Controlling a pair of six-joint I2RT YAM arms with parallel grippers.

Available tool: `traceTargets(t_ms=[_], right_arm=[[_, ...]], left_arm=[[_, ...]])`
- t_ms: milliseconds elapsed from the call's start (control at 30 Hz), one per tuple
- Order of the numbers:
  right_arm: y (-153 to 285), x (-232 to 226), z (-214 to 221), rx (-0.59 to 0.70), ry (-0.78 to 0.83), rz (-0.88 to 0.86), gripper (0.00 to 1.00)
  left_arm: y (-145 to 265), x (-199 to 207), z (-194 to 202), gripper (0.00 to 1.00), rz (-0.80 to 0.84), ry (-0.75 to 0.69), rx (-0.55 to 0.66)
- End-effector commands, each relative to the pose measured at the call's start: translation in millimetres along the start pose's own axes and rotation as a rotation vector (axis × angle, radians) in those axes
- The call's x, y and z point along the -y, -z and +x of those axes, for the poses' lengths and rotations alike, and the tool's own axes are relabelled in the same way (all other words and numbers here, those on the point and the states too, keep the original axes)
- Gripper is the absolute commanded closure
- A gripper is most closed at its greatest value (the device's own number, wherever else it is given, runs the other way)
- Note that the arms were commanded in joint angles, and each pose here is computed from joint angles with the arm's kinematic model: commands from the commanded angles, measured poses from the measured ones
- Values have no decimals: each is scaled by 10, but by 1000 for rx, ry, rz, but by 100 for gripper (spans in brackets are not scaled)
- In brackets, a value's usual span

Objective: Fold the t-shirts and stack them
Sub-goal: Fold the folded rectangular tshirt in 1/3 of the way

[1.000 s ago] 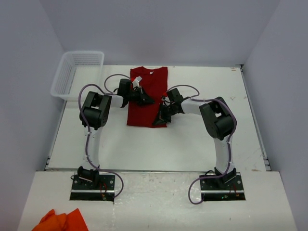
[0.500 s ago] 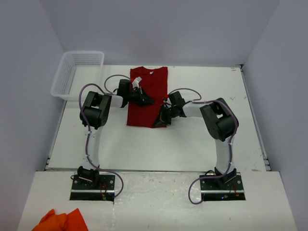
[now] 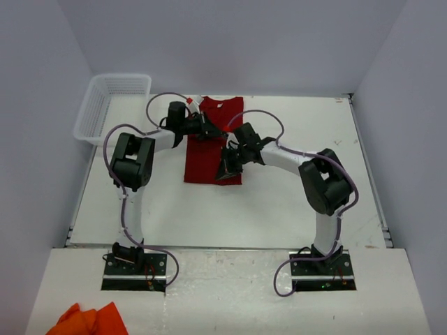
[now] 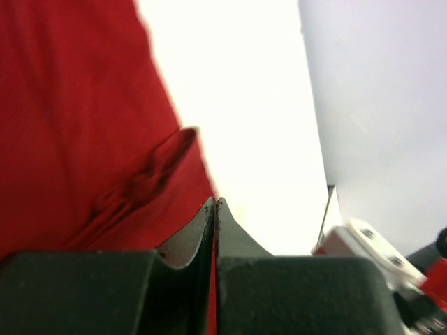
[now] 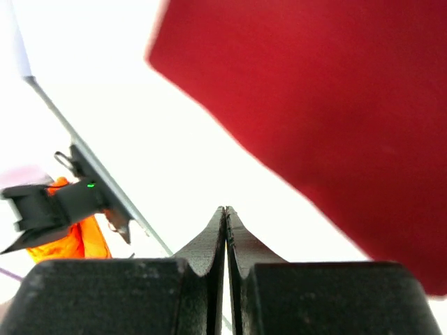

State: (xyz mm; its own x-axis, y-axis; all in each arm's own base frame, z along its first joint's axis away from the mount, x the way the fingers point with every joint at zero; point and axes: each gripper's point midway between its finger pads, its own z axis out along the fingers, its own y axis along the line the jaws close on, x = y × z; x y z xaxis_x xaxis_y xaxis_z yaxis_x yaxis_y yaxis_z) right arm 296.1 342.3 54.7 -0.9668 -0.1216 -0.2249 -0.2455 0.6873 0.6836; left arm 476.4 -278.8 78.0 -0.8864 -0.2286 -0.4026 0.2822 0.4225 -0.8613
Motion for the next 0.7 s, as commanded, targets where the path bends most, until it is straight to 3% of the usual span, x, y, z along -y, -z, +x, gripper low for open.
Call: traceTargets(t_ms=[0,167,267,367,500,667], right_arm=[[528,-528,-342,121,156,-32,100],[855,-621,-313,167,153,20,100],[846,-303,-335,179,139,179,100],[889,206,-482,171,153,473,100],[933,620,-778,202,169,706,100],[686,666,-781,174,129,629,100]], left_arm=[[257,790,-532,100,95,-189,98],[475,939,-505,100,-6,-155,113],[675,702,-281,100,-191,-85,110],[923,450,-95,100,-427,-147,120],[1154,147,-11,100,-717,-202,141],[1212,-220,161,100,-850,-212,79]])
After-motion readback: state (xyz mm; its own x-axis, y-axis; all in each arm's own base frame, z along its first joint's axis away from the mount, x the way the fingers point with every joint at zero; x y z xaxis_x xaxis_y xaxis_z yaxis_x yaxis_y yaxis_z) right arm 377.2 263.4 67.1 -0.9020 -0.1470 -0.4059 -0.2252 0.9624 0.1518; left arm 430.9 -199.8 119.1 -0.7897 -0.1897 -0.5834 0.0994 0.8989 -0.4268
